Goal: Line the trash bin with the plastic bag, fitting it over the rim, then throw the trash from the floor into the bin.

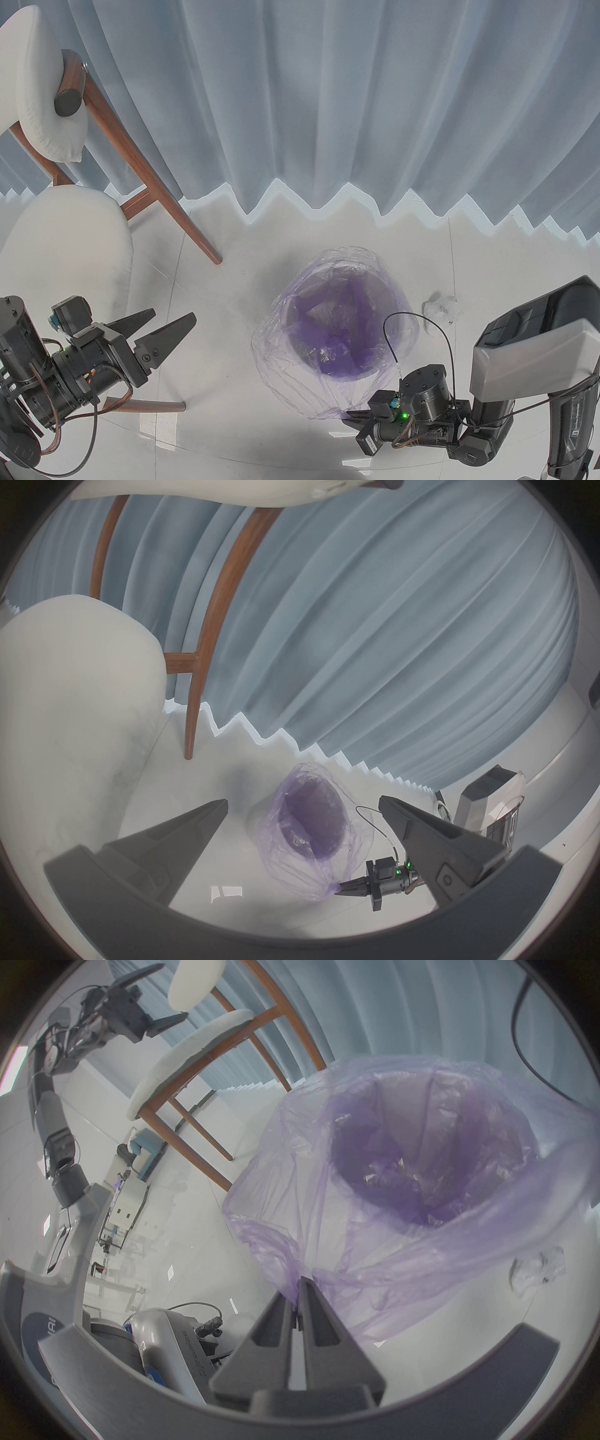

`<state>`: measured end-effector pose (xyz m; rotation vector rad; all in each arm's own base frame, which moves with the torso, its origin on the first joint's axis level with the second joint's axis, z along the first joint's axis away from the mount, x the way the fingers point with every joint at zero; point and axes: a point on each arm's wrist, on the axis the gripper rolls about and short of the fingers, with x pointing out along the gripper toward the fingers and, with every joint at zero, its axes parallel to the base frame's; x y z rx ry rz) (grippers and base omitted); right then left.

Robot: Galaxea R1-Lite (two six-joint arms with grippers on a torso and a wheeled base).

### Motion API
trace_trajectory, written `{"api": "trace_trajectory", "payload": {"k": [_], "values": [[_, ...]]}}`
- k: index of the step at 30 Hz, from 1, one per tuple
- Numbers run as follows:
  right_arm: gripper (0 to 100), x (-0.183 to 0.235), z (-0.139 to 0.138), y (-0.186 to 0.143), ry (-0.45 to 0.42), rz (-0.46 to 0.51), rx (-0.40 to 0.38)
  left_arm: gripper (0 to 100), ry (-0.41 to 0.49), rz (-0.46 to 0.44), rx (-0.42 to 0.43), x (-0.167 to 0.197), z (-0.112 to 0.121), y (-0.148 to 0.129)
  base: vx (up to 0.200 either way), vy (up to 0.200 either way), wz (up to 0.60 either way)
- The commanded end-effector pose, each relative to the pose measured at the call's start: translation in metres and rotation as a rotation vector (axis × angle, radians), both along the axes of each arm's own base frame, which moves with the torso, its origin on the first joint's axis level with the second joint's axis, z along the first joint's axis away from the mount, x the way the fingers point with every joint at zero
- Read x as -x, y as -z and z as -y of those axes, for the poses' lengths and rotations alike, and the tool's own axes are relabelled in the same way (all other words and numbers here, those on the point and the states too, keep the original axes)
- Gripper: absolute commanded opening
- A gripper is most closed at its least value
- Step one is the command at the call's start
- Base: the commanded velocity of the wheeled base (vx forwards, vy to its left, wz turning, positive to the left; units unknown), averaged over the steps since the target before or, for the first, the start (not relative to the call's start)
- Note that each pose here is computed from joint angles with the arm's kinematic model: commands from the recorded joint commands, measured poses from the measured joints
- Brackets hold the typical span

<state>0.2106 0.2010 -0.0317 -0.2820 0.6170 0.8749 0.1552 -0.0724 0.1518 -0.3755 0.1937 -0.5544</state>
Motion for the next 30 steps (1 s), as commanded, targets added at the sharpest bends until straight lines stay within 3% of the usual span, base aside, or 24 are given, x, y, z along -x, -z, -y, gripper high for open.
{"api": "trace_trajectory", "payload": {"k": [1, 9, 14, 19, 21, 26, 29, 30], "values": [[100, -0.002, -0.002, 0.009, 0.024, -0.025, -0.002, 100, 0.027, -0.008, -0.015, -0.002, 0.002, 0.003, 0.000, 0.000, 0.00], [100, 0.011, -0.001, -0.043, 0.063, 0.006, -0.204, 100, 0.071, -0.011, -0.068, -0.005, 0.005, 0.009, 0.000, 0.000, 0.00], [100, 0.039, 0.034, -0.094, 0.164, -0.044, -0.377, 100, 0.076, -0.048, -0.084, -0.015, 0.011, 0.015, 0.000, 0.000, 0.00], [100, 0.060, 0.066, -0.114, 0.261, -0.124, -0.503, 100, 0.112, -0.079, -0.094, -0.012, 0.016, 0.022, 0.000, 0.000, 0.00], [100, 0.059, 0.073, -0.114, 0.309, -0.136, -0.516, 100, 0.123, -0.094, -0.098, -0.014, 0.019, 0.025, 0.000, 0.000, 0.00], [100, 0.023, 0.100, -0.106, 0.611, -0.085, -0.467, 100, 0.120, -0.216, -0.115, -0.042, 0.035, 0.049, 0.000, 0.000, 0.00], [100, 0.009, 0.112, -0.100, 0.723, -0.077, -0.436, 100, 0.081, -0.289, -0.072, -0.060, 0.043, 0.059, 0.000, 0.000, 0.00], [100, 0.009, 0.112, -0.100, 0.723, -0.077, -0.436, 100, 0.056, -0.317, -0.052, -0.066, 0.047, 0.063, 0.000, 0.000, 0.00]]}}
